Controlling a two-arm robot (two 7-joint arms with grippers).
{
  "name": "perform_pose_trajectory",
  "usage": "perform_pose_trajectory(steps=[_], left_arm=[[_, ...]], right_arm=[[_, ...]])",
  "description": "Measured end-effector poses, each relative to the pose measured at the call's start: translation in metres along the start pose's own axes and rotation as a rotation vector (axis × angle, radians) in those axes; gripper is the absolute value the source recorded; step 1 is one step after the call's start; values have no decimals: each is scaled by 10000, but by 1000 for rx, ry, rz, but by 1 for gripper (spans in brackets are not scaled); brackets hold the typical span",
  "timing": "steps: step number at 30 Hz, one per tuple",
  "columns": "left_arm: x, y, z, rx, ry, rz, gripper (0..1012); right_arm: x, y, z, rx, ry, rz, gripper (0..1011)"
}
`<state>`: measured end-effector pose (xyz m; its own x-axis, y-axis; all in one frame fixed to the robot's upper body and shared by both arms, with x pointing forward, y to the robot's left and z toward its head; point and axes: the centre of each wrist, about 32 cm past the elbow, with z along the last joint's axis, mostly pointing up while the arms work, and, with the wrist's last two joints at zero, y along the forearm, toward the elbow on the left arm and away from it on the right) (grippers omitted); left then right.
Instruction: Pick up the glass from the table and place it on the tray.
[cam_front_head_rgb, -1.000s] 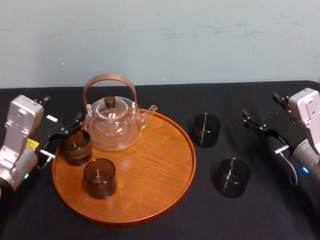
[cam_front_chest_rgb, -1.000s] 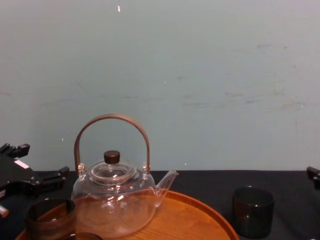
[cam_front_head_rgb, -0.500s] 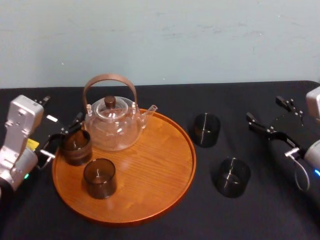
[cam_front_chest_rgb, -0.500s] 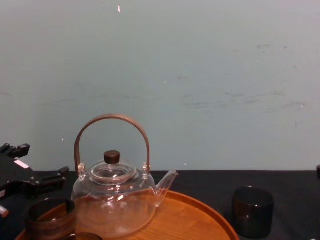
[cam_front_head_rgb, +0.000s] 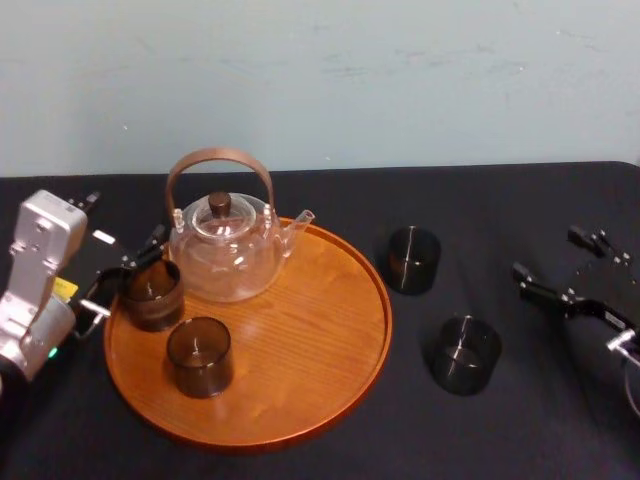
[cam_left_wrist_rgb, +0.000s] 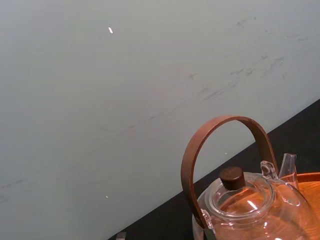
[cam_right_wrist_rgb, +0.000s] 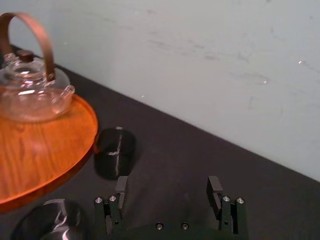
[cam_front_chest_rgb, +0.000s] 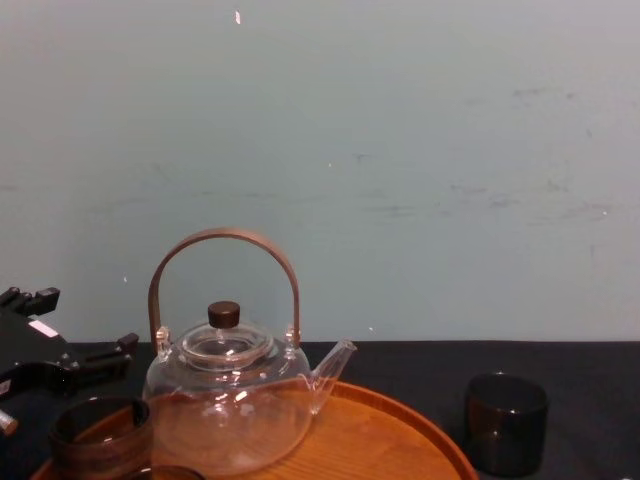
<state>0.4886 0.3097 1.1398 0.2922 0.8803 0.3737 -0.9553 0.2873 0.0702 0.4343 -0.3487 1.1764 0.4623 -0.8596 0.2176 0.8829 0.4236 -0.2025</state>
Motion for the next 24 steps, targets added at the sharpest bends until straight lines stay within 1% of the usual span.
perform_pose_trajectory(steps=[2,7,11,17,24], left_arm=[[0,0,0,0,0,0,1001],[0,0,0,0,0,0,1001],[0,0,0,0,0,0,1001],[0,0,0,0,0,0,1001],[0,0,0,0,0,0,1002]], right_arm=[[6,-40,-1,-11,-1,14,1002],[32,-159,-4,-46,-11,82,1002],[53,-220,3,-67,-17,127,1002],[90,-291,-2,-104,-30,192,1002],[97,-308,-25,-136,-42,241,1002]])
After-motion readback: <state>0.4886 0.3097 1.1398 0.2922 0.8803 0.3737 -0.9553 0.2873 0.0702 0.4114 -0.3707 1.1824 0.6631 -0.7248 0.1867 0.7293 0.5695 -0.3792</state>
